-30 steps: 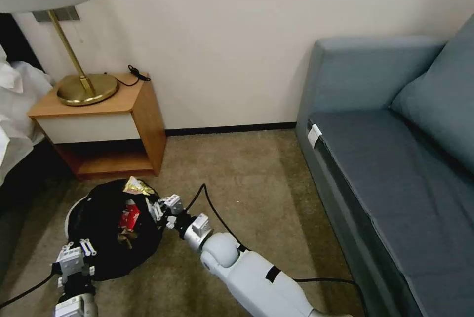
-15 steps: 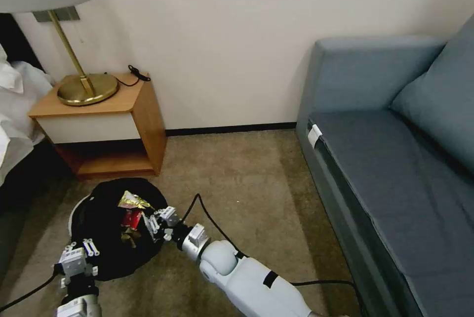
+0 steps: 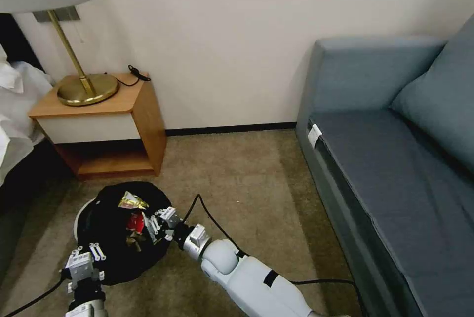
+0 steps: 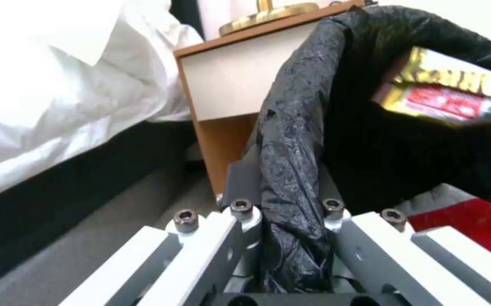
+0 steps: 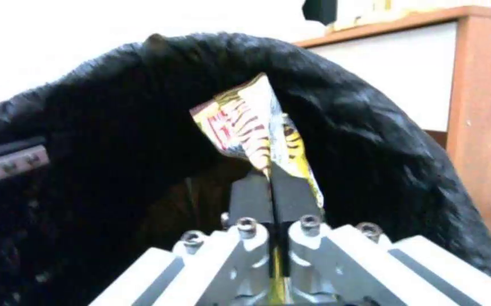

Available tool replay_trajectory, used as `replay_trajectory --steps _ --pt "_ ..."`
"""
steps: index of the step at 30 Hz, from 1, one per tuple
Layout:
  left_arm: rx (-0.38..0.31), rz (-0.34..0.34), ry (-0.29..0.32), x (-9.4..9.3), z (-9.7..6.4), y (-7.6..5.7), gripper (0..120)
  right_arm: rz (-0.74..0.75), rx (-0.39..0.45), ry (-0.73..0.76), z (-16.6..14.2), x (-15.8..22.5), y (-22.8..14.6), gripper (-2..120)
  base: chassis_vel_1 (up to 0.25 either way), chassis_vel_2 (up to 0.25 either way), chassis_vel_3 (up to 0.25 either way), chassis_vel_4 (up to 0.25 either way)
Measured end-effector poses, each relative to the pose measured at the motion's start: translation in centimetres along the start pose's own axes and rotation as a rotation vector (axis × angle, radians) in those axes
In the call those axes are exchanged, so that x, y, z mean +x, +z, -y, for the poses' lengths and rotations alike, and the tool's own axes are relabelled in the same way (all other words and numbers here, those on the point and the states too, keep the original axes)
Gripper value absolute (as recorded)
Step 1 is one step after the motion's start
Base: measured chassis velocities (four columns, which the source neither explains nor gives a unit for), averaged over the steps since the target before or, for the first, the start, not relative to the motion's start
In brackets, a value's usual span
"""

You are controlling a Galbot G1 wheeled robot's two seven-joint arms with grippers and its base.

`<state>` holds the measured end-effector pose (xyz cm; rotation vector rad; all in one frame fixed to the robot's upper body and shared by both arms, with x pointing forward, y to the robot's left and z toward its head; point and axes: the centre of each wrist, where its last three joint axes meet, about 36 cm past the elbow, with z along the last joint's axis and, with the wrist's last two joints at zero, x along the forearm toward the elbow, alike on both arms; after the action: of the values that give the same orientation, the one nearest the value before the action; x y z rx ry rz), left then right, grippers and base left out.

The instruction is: Pick up the trash bin, then pick up the garbage on the floor and place it into the trash bin.

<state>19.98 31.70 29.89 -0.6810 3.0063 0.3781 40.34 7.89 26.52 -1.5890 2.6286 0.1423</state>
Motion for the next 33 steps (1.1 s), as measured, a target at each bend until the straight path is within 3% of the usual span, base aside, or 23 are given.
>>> replay_trajectory --steps 3,8,12,18,22,26,33 --pt "0.001 0.003 0.0 -0.1 0.1 -0.2 6 0.009 0.002 -0.008 -0.5 -0.5 -0.7 17 0.0 0.0 0.0 0.0" --pt "0.0 0.004 0.001 -0.1 0.1 -0.3 6 0.012 0.009 -0.02 -0.8 -0.6 -0.9 30 0.0 0.0 0.0 0.0" --pt "-0.001 0.006 0.002 -0.2 -0.1 -0.3 6 0.011 0.031 -0.025 -0.7 -0.7 -1.0 51 0.0 0.0 0.0 0.0" --pt "0.001 0.007 0.001 -0.3 -0.2 -0.4 6 0.007 0.05 -0.026 -0.6 -0.6 -0.9 67 0.0 0.0 0.0 0.0" --pt "0.019 -0.001 -0.006 -0.5 -0.4 -0.4 6 0.004 0.058 -0.017 -0.3 -0.4 -0.7 88 0.0 0.0 0.0 0.0" --pt "0.049 -0.025 -0.017 -0.6 -0.4 -0.3 6 0.007 0.06 -0.008 -0.1 -0.4 -0.7 98 0.0 0.0 0.0 0.0" --pt "0.096 -0.066 -0.035 -0.8 -0.3 0.2 6 0.05 0.027 0.056 1.6 -0.9 -2.8 100 0.0 0.0 0.0 0.0"
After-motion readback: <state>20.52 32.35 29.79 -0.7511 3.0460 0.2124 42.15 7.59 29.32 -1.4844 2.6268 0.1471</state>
